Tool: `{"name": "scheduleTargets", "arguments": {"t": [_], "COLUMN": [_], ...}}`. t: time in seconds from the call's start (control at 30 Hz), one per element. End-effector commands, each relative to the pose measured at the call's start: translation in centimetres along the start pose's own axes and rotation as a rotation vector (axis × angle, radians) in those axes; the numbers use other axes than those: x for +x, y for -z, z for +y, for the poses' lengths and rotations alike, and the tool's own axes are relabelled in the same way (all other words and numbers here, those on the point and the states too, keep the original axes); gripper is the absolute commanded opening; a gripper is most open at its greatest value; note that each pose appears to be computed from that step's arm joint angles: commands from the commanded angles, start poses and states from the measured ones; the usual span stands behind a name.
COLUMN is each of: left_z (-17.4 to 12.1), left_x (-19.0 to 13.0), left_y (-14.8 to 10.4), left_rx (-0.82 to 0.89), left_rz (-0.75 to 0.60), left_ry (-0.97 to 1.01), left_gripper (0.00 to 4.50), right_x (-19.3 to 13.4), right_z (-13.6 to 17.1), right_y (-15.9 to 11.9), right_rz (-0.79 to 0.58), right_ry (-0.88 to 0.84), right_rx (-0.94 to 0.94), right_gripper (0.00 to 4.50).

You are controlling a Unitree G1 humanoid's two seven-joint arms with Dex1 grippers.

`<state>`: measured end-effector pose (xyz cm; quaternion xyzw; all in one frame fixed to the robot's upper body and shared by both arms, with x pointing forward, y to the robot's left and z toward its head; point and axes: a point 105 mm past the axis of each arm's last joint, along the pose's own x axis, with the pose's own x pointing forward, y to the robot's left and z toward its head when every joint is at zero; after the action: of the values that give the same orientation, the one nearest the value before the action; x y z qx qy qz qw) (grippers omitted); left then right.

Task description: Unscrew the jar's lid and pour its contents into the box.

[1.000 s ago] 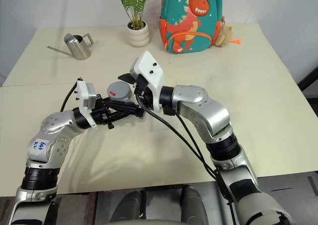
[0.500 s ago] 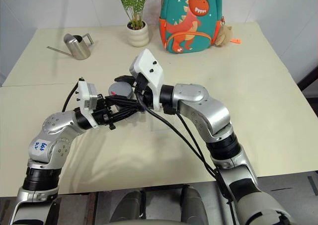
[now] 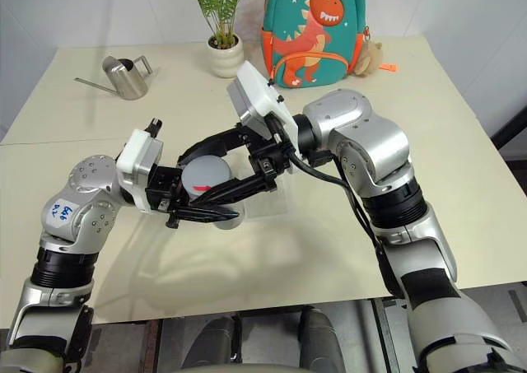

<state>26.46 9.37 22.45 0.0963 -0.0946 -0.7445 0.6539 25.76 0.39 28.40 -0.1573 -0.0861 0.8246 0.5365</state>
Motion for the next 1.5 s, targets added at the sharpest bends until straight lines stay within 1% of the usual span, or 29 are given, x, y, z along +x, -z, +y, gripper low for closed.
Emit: {"name": "scheduleTargets", "arguments": {"t": [0.03, 0.17, 0.2, 0.23, 0.27, 0.33, 0.37, 0.47, 0.6, 0.8, 1.13, 1.3, 1.5], "left_z": [0.7, 0.8, 1.0, 1.3, 1.6, 2.2, 2.4, 2.6, 2.6, 2.4, 2.4, 2.3, 2.2], "left_x": [-0.8, -1.0, -1.3, -1.6, -1.9, -2.7, -2.9, -3.5, -3.1, -2.7, -2.3, -2.2, -2.3], "left_y": [-0.8, -0.5, -0.5, -0.5, -0.6, -0.7, -0.7, -0.4, -0.2, 0.3, 0.6, 0.7, 0.8], "left_rx": [0.004, 0.017, 0.024, 0.028, 0.033, 0.05, 0.057, 0.051, 0.036, 0.021, 0.016, 0.017, 0.021], "left_rz": [-0.058, -0.039, -0.032, -0.032, -0.031, -0.025, -0.023, -0.015, -0.017, -0.01, -0.012, -0.015, -0.012], "left_ry": [-0.048, -0.072, -0.088, -0.11, -0.136, -0.192, -0.213, -0.248, -0.241, -0.216, -0.199, -0.203, -0.215], "left_gripper": [1.95, 1.95, 1.95, 1.95, 1.95, 1.95, 1.95, 1.95, 1.95, 1.95, 1.95, 1.95, 1.95], "right_x": [0.1, -0.4, -0.7, -1.0, -1.4, -2.0, -2.2, -2.8, -2.1, -0.3, 0.6, -0.6, -3.1], "right_z": [0.4, -0.7, -1.0, -0.9, -0.9, -0.7, -0.6, -1.2, -2.3, -3.5, -4.3, -5.0, -5.1], "right_y": [-1.4, -1.3, -1.5, -1.5, -1.4, -1.3, -1.2, -0.8, 0.2, 0.4, 0.2, -0.1, -0.4], "right_rz": [-0.01, -0.03, -0.049, -0.055, -0.05, -0.051, -0.052, -0.027, -0.004, -0.018, -0.031, -0.032, -0.025], "right_ry": [-0.026, 0.085, 0.115, 0.124, 0.141, 0.165, 0.173, 0.288, 0.389, 0.448, 0.463, 0.504, 0.531], "right_rx": [-0.104, -0.088, -0.068, -0.053, -0.06, -0.069, -0.072, -0.104, -0.096, -0.091, -0.067, -0.068, -0.073], "right_gripper": [2.56, 2.56, 3.34, 3.58, 3.96, 4.48, 4.48, 4.48, 4.48, 4.48, 4.48, 4.48, 4.48]}}
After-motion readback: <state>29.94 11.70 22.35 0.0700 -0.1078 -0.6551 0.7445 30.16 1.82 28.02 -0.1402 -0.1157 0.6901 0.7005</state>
